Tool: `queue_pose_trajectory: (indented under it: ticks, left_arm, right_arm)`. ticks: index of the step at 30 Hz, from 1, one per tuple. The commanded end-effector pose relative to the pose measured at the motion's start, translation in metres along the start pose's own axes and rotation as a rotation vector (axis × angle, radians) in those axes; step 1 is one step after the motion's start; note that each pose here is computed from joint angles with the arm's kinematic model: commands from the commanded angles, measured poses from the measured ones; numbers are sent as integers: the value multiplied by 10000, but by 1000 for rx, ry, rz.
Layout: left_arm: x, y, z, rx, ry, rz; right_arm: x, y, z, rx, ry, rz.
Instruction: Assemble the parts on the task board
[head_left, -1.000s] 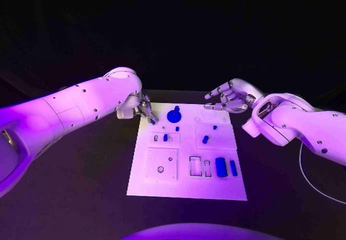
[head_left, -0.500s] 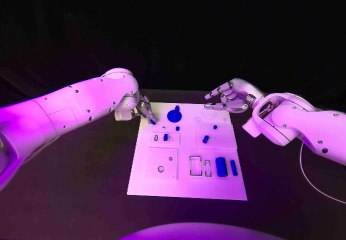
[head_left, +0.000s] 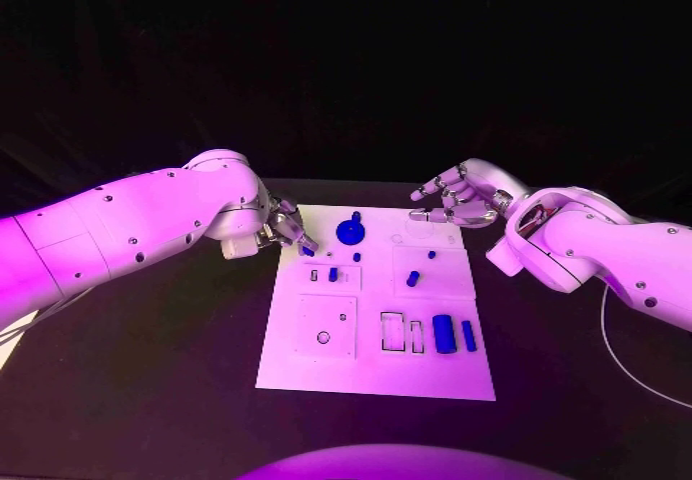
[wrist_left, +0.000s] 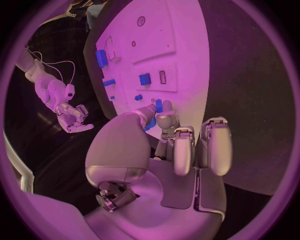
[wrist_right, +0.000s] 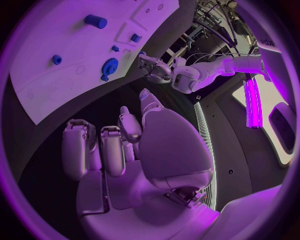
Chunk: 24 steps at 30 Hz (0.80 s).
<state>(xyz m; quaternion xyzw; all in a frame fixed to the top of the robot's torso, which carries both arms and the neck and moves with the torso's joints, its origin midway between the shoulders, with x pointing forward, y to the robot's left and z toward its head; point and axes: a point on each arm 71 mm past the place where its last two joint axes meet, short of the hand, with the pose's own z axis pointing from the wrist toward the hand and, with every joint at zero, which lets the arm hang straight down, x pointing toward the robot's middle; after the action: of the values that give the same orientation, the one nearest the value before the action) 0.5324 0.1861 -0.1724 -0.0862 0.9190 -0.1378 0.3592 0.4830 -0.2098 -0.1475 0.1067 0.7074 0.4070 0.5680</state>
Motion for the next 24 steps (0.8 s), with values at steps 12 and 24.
queue_pose_trajectory:
  ticks: [12, 24]
  left_arm:
    - [254, 26, 72, 35, -52, 41]
    - [357, 28, 80, 23, 16, 94]
  right_arm:
    - [38, -8, -6, -5, 24, -1]
    - [44, -10, -9, -5, 26, 0]
